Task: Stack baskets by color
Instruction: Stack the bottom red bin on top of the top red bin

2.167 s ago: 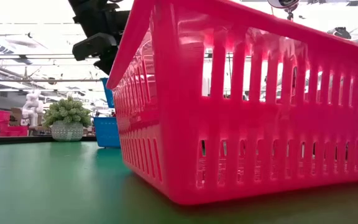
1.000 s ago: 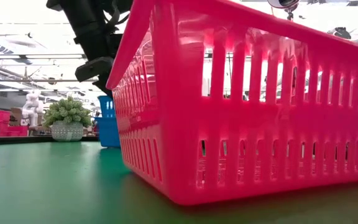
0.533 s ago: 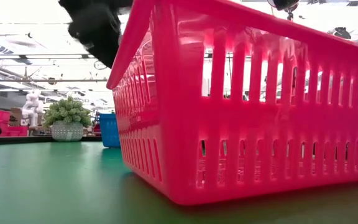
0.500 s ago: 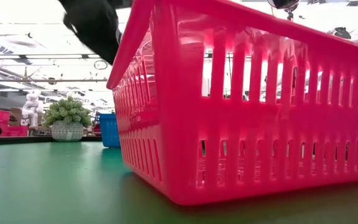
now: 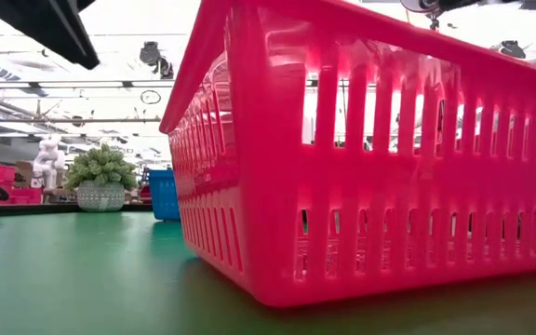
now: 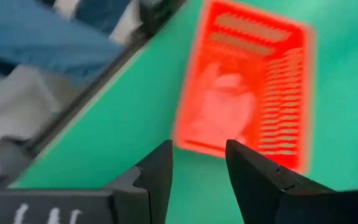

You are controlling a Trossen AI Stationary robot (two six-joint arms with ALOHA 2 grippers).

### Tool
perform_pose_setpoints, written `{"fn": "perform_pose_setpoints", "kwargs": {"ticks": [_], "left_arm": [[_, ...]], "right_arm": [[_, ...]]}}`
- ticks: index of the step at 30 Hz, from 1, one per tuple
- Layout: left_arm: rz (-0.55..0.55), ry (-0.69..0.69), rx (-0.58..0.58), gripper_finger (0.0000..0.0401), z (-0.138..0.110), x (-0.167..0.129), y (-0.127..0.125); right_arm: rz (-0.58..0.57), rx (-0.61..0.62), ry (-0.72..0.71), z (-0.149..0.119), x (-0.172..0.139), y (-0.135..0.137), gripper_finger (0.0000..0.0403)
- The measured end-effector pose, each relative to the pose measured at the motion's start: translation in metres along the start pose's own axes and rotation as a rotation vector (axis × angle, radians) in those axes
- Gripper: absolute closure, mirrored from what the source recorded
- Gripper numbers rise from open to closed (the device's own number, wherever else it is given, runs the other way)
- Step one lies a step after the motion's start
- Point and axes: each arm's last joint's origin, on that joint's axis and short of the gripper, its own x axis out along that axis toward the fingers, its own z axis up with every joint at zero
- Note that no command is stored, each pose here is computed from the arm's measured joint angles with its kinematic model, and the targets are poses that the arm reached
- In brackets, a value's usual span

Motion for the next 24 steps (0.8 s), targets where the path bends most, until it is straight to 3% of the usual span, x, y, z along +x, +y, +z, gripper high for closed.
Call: {"fn": "perform_pose_setpoints", "kwargs": {"ticks": [4,9,17,24], "left_arm": [[0.000,-0.005,-0.014,0.0295,-0.002,-0.003,-0.003],[0.019,-0.009,-0.021,0.0295,-0.002,-0.001,0.000],[0.036,-0.005,-0.037,0.0295,0.002,0.002,0.004],[0.037,-0.003,-0.030,0.0295,0.002,0.003,0.005]], "right_arm": [[0.047,-0.011,0.049,0.017,0.018,0.013,0.0261],[0.047,-0.110,0.188,0.022,0.035,0.016,0.0261],[-0.013,-0.350,0.250,0.021,0.042,0.003,0.0261],[0.047,-0.579,0.289,0.017,0.042,-0.003,0.0261]]}}
